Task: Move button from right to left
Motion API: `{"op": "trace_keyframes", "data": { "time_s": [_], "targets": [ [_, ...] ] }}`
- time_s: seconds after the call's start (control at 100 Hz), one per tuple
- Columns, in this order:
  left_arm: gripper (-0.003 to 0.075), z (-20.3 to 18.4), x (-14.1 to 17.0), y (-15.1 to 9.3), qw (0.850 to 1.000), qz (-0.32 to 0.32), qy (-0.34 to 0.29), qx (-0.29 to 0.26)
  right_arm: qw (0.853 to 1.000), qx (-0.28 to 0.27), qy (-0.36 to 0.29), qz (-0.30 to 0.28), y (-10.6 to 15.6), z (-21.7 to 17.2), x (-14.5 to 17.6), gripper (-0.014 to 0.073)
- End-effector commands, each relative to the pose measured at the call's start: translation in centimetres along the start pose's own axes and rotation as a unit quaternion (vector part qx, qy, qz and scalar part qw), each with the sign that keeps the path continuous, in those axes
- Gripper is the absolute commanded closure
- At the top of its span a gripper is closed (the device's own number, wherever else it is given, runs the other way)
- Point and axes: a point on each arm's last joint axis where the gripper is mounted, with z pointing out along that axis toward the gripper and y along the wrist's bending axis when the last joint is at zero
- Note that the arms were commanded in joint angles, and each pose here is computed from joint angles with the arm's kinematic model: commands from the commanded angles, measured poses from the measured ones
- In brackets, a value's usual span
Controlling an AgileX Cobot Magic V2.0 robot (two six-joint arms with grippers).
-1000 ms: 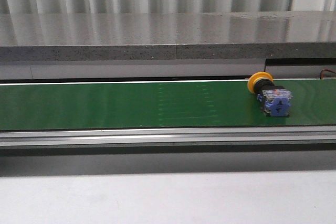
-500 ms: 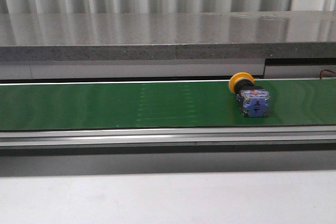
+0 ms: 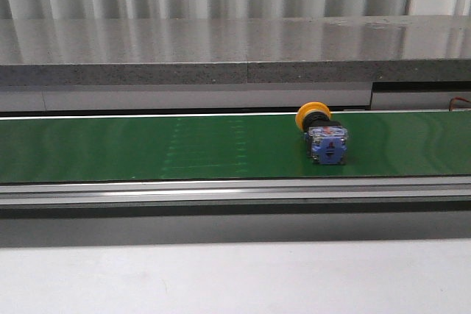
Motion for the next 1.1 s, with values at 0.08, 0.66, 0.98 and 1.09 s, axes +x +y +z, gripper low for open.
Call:
{"op": "trace_keyframes", "data": {
  "time_s": [0.08, 0.66, 0.98, 1.09],
  "targets": [
    [0.074, 1.4, -1.4, -0.5, 0.998, -0.051, 0.004, 0.028, 0.999, 0.005, -0.044, -0.005, -0.1, -0.4, -1.3, 0.0662],
    [0.0464, 2.9, -0.8, -0.5, 0.996, -0.054, 0.059, 0.029, 0.999, 0.005, -0.044, -0.005, -0.1, -0.4, -1.3, 0.0662],
    [0.0102, 2.8, -0.6, -0.5, 0.996, -0.054, 0.067, 0.029, 0.999, 0.005, -0.044, -0.005, -0.1, -0.4, -1.3, 0.0662],
    [0.0102, 2.8, -0.5, -0.5, 0.995, -0.054, 0.075, 0.03, 0.999, 0.005, -0.044, -0.005, -0.1, -0.4, -1.3, 0.0662]
  ]
}}
